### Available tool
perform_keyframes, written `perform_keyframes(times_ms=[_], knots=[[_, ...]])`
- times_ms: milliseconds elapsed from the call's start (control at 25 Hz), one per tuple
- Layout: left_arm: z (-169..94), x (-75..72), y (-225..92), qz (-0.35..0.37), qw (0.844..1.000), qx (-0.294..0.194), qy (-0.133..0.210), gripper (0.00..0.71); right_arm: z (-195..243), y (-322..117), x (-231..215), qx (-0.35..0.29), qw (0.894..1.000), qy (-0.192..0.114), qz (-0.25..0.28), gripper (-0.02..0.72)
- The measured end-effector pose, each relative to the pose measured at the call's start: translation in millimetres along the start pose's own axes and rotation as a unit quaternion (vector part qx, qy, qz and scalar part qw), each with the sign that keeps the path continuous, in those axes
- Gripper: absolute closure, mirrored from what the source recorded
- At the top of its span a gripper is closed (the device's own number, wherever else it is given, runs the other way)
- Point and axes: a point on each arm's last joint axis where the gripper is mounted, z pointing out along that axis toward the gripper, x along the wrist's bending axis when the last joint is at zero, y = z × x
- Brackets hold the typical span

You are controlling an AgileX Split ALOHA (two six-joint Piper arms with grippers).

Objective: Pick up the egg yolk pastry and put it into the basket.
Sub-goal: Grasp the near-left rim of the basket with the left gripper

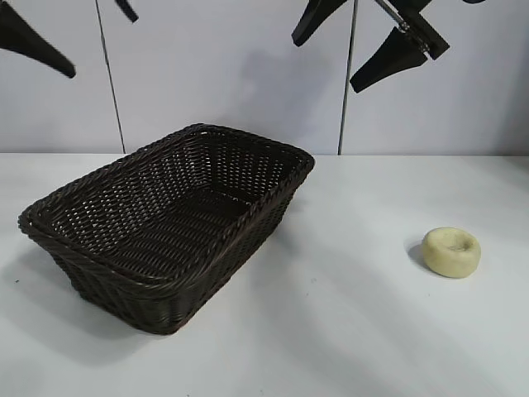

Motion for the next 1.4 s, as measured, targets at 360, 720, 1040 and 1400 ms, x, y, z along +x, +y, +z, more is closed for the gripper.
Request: perform_keyframes(times_ms=[360, 720, 1040, 1400], knots=[[31.8, 35.3, -17.5, -0.052, 0.997, 0.017, 0.051, 0.184, 0.0, 0.0, -0.1, 0.000, 1.000, -0.001, 0.000, 0.080], [54.2, 31.6, -36.7, -0.101, 0.994, -0.008, 0.040, 0.184, 0.0, 0.1, -0.1, 0.000, 1.000, -0.001, 0.000, 0.080], [68.1, 39.1, -44.1, -0.136, 0.987, -0.061, 0.053, 0.184, 0.0, 0.2, -0.1, -0.001, 1.000, -0.001, 0.000, 0.080], [67.7, 35.3, -37.1, -0.132, 0.986, -0.097, 0.026, 0.184, 0.0, 0.2, -0.1, -0.001, 1.000, -0.001, 0.000, 0.080]])
